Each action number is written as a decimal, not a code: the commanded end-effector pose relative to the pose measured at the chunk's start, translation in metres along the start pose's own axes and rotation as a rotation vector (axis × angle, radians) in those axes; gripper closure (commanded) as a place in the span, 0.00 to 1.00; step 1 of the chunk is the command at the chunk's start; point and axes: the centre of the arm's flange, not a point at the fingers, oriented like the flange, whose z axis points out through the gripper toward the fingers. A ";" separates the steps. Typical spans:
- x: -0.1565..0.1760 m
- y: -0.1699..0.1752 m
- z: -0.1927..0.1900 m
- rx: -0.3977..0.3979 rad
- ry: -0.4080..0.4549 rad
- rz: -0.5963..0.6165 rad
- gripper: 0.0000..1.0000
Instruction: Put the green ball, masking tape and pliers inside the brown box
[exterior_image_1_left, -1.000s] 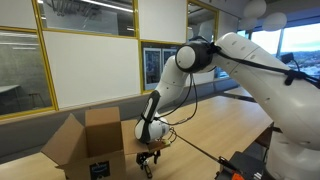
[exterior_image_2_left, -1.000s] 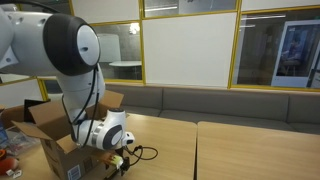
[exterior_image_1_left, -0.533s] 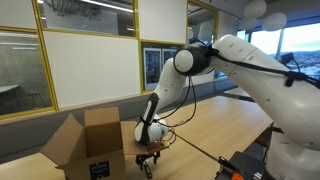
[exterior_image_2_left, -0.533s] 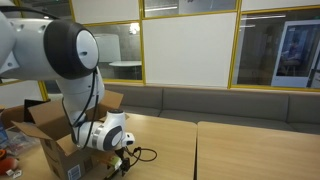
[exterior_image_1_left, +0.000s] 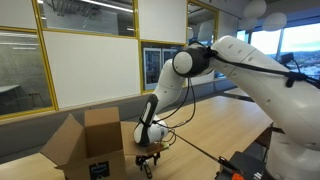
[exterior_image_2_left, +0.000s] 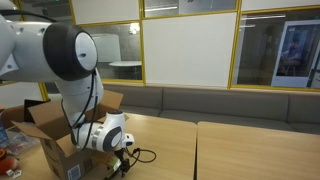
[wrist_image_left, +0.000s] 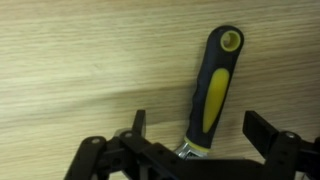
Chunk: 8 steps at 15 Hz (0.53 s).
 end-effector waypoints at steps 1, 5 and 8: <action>0.004 -0.005 0.004 -0.026 0.025 0.002 0.25; 0.002 -0.006 0.006 -0.032 0.023 -0.002 0.51; 0.003 -0.004 0.006 -0.042 0.025 -0.001 0.72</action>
